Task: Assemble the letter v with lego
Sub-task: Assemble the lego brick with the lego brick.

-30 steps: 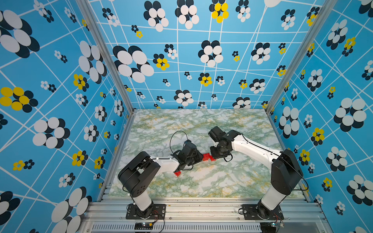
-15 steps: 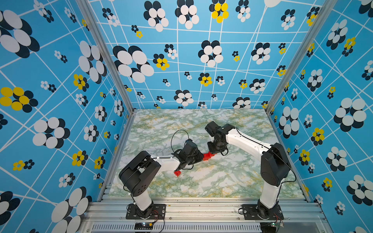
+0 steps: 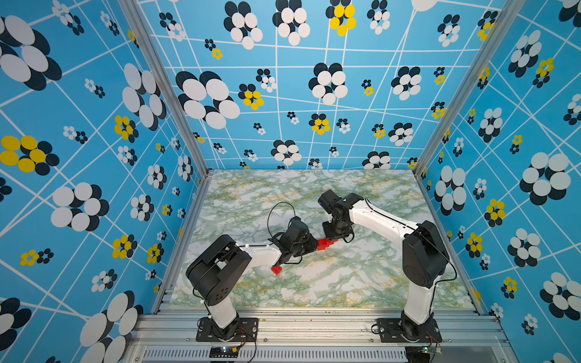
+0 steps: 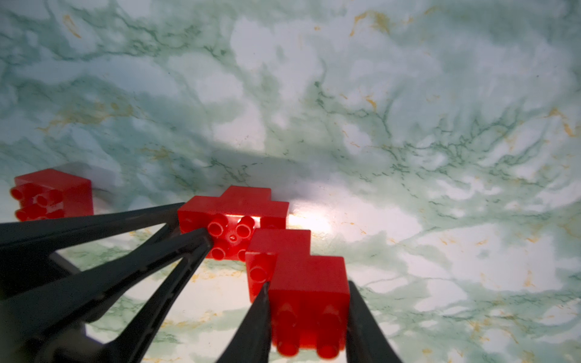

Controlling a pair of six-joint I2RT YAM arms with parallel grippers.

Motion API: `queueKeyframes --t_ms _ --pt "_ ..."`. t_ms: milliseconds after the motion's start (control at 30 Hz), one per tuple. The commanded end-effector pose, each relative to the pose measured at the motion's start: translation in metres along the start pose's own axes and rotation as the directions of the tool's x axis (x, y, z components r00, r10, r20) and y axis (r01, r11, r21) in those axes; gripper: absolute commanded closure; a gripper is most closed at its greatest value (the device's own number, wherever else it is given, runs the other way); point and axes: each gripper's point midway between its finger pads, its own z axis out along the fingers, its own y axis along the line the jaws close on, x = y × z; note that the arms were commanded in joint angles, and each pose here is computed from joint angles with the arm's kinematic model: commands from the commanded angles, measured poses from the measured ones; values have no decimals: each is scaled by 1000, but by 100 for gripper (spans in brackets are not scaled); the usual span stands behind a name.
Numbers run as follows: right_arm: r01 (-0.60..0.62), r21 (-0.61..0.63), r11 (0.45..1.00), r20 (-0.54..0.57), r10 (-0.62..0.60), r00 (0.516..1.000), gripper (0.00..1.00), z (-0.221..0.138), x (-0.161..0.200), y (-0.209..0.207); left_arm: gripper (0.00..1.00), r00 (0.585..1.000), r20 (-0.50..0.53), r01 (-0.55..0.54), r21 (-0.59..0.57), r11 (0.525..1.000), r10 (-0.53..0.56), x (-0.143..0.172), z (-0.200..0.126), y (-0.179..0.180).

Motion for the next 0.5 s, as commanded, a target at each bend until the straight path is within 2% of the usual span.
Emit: queueKeyframes --t_ms 0,467 --pt "-11 33 999 -28 12 1000 71 3 2 -7 68 999 -34 -16 -46 999 15 9 6 9" --pt "-27 82 996 -41 30 999 71 3 4 -15 69 999 -35 -19 -56 998 17 11 7 11"
